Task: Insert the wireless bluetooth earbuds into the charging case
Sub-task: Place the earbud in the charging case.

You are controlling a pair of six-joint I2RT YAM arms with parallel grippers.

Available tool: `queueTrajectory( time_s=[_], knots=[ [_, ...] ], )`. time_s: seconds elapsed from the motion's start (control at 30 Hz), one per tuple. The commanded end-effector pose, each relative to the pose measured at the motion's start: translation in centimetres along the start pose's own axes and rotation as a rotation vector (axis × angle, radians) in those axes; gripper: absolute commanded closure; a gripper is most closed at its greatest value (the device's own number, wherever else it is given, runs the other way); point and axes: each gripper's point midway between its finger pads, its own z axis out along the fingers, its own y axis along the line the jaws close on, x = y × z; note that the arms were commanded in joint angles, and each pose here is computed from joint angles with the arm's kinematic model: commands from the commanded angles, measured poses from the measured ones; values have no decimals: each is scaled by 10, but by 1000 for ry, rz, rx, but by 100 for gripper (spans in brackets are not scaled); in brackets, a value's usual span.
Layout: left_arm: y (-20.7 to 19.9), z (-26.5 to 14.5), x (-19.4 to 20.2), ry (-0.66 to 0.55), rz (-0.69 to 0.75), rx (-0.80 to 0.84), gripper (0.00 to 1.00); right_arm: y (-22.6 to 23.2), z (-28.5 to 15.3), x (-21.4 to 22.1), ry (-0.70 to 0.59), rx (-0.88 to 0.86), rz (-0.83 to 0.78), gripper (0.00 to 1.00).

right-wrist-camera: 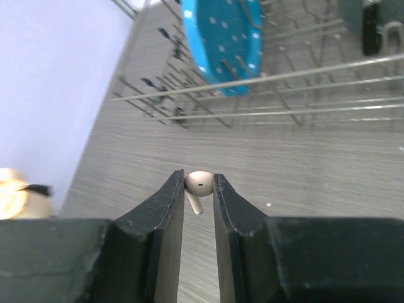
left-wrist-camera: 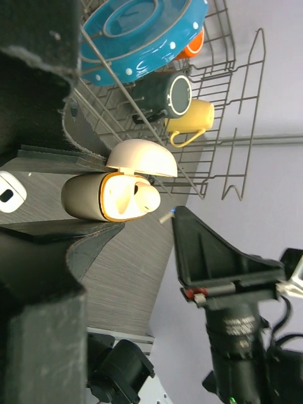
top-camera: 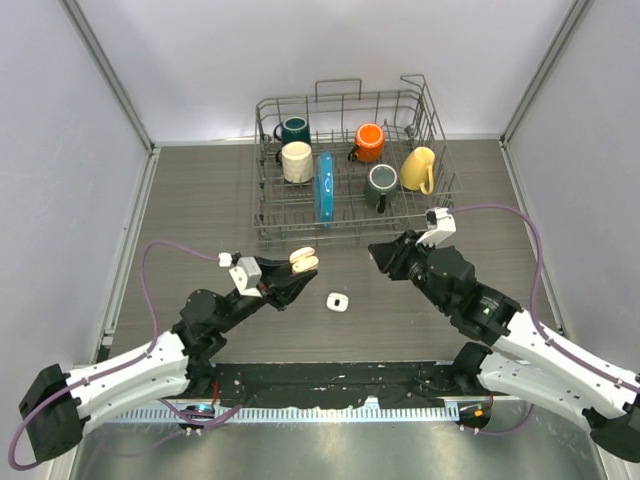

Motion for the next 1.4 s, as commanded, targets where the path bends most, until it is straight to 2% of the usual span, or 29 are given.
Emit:
queueTrajectory(
  time_s=[0.0,0.07,0.2,0.53,1.37],
  knots=[
    [-2,7,-22,-88,3,10,100,47,-19,-50,-186,-153,90,99],
    [-2,9,-21,-87,8,13,100,68,-28,-68,-257,-230,108,99],
    [-5,11,-21,-95,27,36,100,111,-43,-75,-290,-376,123,99],
    [-9,12,-22,-105,52,64,100,185,-57,-46,-274,-594,35,99],
    [-13,15,-28,-112,42,84,100,190,-33,-16,-220,-529,-95,99]
  ],
)
